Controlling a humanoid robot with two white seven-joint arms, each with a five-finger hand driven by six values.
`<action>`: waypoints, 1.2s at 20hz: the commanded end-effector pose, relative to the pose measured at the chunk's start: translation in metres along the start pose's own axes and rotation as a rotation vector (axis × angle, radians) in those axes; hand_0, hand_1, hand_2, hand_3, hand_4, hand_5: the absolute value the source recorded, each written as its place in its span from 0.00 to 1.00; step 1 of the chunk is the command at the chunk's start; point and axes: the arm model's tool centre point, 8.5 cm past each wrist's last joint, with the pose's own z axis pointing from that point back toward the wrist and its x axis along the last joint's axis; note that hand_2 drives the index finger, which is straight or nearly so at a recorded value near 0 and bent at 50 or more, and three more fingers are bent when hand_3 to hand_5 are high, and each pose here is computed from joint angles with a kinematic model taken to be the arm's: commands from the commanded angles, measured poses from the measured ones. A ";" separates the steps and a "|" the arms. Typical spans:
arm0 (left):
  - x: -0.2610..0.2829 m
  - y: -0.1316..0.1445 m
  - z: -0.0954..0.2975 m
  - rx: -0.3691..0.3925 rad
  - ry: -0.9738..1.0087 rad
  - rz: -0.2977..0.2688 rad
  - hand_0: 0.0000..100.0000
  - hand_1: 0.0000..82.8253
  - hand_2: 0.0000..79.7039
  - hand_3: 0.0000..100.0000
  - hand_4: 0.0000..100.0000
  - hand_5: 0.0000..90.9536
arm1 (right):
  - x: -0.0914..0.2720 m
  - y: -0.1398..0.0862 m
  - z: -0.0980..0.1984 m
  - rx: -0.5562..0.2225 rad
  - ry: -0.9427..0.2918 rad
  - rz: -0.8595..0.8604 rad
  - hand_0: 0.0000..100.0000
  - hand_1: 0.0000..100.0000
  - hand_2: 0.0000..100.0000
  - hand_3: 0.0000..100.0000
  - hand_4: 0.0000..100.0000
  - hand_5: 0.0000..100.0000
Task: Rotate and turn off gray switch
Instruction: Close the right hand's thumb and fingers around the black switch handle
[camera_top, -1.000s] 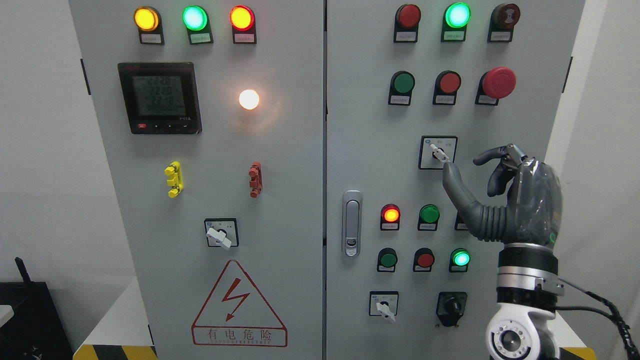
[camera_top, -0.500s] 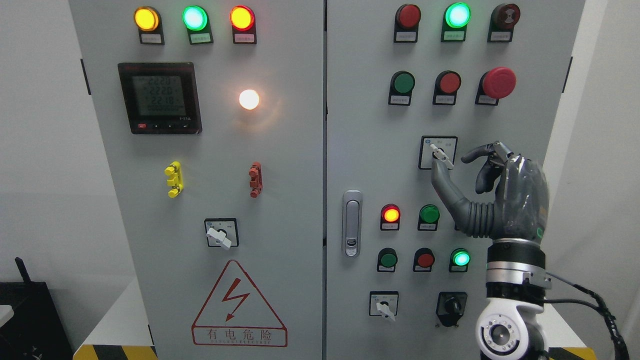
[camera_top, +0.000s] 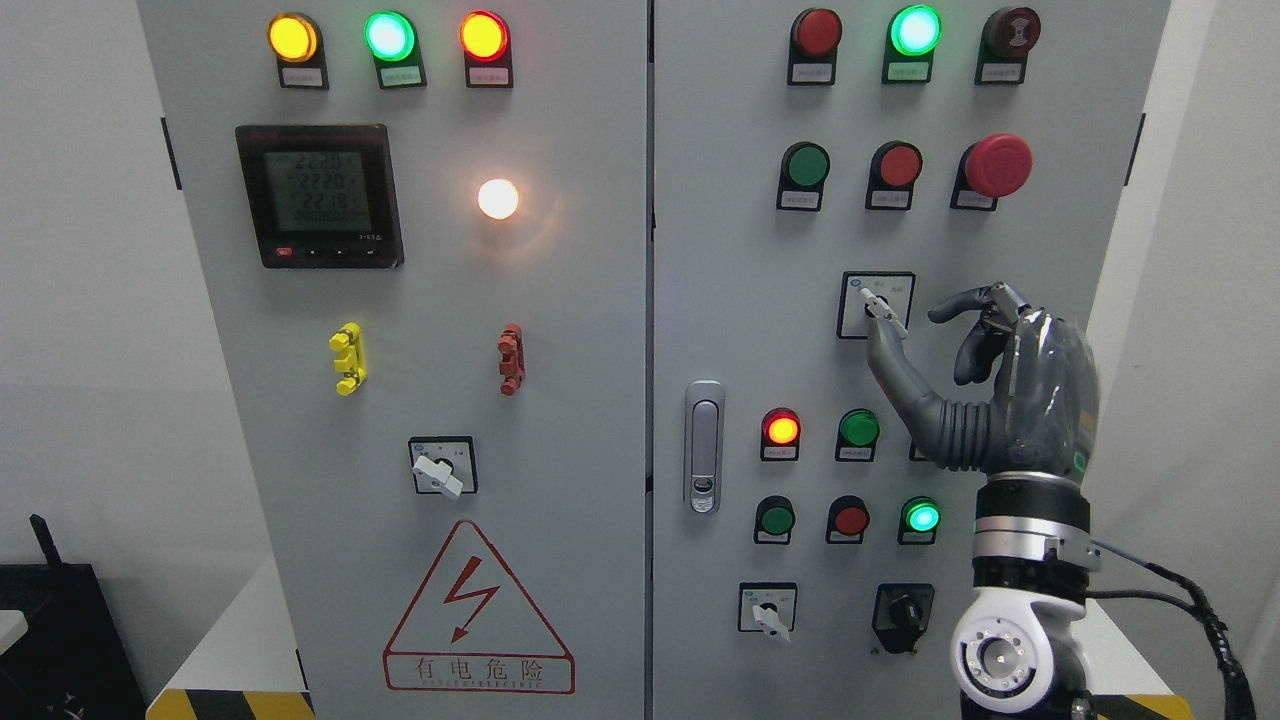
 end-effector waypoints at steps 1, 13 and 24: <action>0.015 0.000 -0.001 0.001 -0.033 0.029 0.12 0.47 0.00 0.00 0.00 0.00 | -0.009 0.002 -0.003 0.006 0.023 0.008 0.09 0.45 0.52 0.97 0.96 1.00; 0.015 0.000 -0.001 0.001 -0.033 0.029 0.12 0.47 0.00 0.00 0.00 0.00 | -0.001 0.003 -0.006 0.007 0.005 0.002 0.10 0.46 0.55 0.97 0.96 1.00; 0.015 0.000 -0.001 0.001 -0.033 0.029 0.12 0.47 0.00 0.00 0.00 0.00 | 0.003 0.003 -0.007 0.007 -0.008 0.000 0.10 0.47 0.58 0.98 0.96 1.00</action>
